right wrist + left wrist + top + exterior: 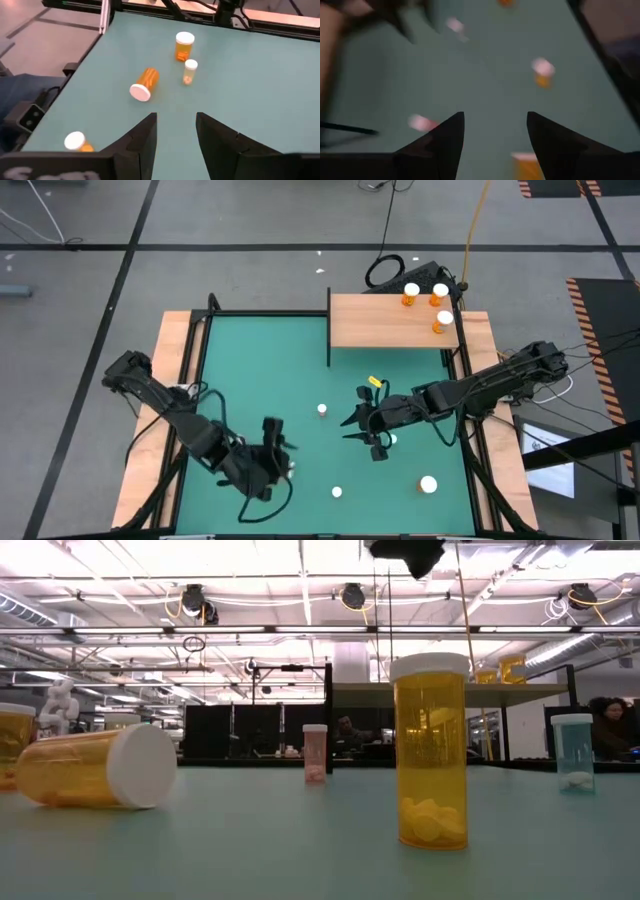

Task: Pick and place medicine bottles onto shelf by color
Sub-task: Put the orange pill bottle on the shelf

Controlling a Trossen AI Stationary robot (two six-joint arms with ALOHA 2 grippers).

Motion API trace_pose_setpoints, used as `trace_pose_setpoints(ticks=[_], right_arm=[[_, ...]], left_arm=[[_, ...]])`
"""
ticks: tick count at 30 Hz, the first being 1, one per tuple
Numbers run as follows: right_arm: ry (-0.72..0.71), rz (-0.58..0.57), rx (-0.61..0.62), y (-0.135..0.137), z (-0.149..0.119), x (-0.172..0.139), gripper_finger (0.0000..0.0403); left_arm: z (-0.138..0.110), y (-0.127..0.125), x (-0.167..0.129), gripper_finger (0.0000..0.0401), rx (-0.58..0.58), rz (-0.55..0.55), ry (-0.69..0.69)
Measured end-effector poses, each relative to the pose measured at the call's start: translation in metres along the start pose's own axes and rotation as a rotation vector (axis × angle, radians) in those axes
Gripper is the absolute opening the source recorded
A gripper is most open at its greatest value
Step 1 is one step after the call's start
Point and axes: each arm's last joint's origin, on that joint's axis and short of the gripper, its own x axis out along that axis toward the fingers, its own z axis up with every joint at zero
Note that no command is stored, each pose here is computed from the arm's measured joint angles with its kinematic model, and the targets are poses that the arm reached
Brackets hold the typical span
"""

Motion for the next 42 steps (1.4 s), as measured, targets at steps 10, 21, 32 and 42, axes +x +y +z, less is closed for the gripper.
trace_pose_setpoints(ticks=[10, 21, 32, 42], right_arm=[[-0.007, 0.012, 0.008, 0.003, 0.002, -0.006, 0.0130], [-0.008, 0.014, -0.008, 0.003, 0.002, -0.006, 0.0130], [-0.008, 0.014, -0.010, 0.003, 0.002, -0.006, 0.0130], [-0.008, 0.014, -0.011, 0.003, 0.002, -0.006, 0.0130]], left_arm=[[-0.063, -0.019, 0.037, 0.0300, -0.140, -0.020, 0.224], [-0.094, -0.018, 0.066, 0.0337, -0.231, -0.162, 0.263], [-0.105, -0.024, 0.069, 0.0283, -0.216, -0.138, 0.240], [-0.117, -0.021, 0.078, 0.0298, -0.226, -0.112, 0.222]])
